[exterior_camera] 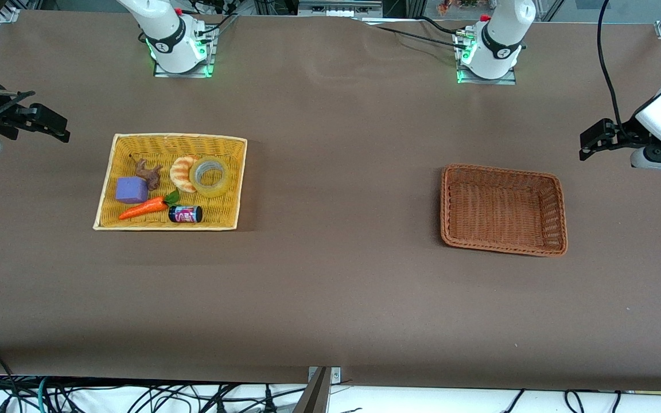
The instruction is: Transfer tape with both arms
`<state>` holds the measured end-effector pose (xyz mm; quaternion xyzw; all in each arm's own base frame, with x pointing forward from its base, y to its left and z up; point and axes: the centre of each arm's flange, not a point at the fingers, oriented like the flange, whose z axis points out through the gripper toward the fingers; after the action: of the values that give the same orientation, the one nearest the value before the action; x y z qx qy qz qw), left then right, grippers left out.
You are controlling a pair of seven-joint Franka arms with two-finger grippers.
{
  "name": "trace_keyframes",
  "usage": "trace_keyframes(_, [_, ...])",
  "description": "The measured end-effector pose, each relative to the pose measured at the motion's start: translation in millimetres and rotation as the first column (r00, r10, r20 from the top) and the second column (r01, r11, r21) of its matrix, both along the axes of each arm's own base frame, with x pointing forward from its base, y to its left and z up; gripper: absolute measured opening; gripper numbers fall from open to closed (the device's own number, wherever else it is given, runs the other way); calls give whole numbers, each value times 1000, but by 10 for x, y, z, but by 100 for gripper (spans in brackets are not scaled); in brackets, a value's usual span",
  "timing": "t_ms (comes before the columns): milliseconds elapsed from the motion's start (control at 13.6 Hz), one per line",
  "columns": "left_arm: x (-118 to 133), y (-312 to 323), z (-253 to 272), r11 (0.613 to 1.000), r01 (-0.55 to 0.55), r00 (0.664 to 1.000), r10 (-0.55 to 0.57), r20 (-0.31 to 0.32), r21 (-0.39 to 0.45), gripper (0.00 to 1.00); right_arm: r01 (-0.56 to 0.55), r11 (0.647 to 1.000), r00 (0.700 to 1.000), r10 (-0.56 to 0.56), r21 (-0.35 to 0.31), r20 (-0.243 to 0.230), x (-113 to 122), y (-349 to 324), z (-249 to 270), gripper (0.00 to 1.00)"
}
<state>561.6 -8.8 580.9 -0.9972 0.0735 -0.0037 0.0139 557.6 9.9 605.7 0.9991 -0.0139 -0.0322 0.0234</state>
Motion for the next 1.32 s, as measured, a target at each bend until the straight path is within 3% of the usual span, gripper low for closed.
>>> trace_keyframes(1321, [25,-24,45,1000,4,1000,-4,9,0,100,0,1000,1000,0,0,0,1,0,-1,100])
